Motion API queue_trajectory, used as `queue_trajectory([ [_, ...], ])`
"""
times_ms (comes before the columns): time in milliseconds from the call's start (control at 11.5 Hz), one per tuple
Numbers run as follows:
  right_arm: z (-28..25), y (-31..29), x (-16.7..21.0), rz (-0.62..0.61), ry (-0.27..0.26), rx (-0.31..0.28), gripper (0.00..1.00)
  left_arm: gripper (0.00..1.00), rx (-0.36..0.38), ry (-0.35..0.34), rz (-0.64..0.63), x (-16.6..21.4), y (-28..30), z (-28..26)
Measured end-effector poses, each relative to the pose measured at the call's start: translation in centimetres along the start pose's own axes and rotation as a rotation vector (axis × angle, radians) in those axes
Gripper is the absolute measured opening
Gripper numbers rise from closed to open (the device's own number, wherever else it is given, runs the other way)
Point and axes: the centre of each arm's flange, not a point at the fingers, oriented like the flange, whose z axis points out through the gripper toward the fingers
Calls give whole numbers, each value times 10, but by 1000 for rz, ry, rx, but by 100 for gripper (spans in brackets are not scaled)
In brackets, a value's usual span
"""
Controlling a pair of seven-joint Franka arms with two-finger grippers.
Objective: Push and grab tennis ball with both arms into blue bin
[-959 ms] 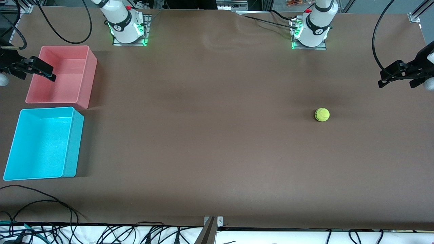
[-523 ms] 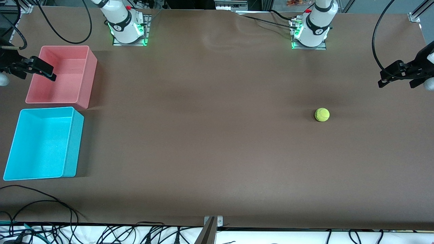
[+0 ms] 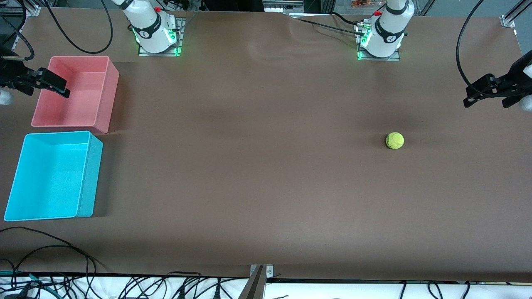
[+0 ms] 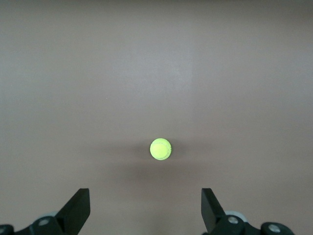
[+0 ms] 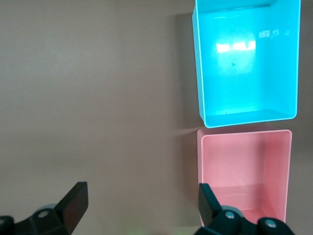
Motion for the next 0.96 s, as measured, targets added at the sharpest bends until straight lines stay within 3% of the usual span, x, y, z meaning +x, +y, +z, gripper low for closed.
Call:
queue_trajectory([
  [959, 1, 1, -2, 3, -15, 0, 100, 100, 0, 0, 4, 0, 2, 0],
])
